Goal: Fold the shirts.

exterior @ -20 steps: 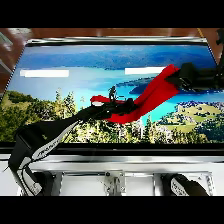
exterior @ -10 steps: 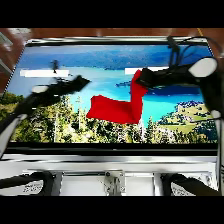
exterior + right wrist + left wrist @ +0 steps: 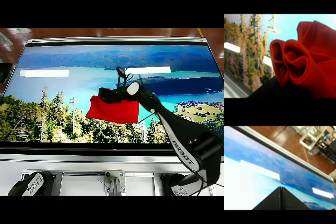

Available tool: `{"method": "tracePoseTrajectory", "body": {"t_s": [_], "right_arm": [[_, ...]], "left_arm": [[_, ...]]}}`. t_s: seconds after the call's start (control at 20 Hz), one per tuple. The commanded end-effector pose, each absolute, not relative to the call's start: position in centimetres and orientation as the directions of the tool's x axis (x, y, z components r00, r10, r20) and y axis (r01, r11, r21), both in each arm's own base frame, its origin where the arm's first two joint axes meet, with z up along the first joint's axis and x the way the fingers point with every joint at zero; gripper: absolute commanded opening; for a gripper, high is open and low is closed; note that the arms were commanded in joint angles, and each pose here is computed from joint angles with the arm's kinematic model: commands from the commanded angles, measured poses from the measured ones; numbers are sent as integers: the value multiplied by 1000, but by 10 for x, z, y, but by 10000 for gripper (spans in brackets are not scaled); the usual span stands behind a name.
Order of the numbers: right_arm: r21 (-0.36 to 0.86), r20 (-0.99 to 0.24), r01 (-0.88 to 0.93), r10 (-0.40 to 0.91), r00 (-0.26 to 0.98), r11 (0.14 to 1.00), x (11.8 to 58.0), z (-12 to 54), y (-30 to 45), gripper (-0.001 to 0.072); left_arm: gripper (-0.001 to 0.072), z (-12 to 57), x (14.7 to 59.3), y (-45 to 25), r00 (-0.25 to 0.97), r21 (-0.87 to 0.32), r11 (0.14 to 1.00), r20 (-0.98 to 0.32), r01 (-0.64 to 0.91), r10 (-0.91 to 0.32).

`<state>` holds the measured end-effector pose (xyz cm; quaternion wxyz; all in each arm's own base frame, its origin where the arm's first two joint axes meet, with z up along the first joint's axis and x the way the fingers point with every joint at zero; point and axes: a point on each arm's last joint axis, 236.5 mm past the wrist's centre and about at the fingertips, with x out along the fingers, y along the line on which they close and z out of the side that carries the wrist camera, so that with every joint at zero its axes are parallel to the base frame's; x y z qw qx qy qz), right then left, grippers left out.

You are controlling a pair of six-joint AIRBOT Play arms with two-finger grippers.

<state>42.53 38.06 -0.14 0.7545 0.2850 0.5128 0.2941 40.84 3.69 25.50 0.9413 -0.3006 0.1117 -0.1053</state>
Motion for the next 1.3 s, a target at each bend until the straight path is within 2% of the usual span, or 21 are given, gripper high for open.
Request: {"method": "tracePoseTrajectory", "body": {"t_s": [0.0,0.05,0.25,0.4,0.5,0.6,0.75,0.9,1.15,1.2,1.25], "right_arm": [[800,-578,-11,775,256,600,414,-38,415,453],[795,-582,-43,781,229,605,408,-38,415,518],[741,-656,-130,751,73,659,391,-26,356,518],[636,-756,-153,650,73,756,402,-12,265,521],[517,-847,-74,522,104,853,411,-12,183,680],[453,-891,47,450,64,890,404,-21,120,680],[473,-879,170,475,33,864,389,-54,101,680],[489,-866,195,501,-11,850,381,-96,123,680],[633,-770,277,626,123,723,422,-120,177,678],[666,-740,292,659,137,687,426,-121,186,654],[702,-705,283,693,151,653,430,-118,194,505]], "left_arm": [[47,277,378,40,958,-557,817,-125,147,-257],[47,278,377,38,957,-556,817,-124,152,-263],[48,275,377,36,953,-561,813,-133,155,-273],[47,273,376,34,949,-556,816,-144,157,-280],[48,270,374,30,942,-555,815,-154,167,-299],[48,267,372,24,931,-556,811,-168,182,-325],[48,261,366,12,907,-558,803,-195,210,-373],[47,254,362,3,886,-553,802,-224,228,-406],[47,253,361,-17,861,-570,779,-227,262,-456],[47,253,361,-24,852,-569,774,-226,278,-472],[47,254,362,-31,847,-567,771,-222,290,-483]]}}
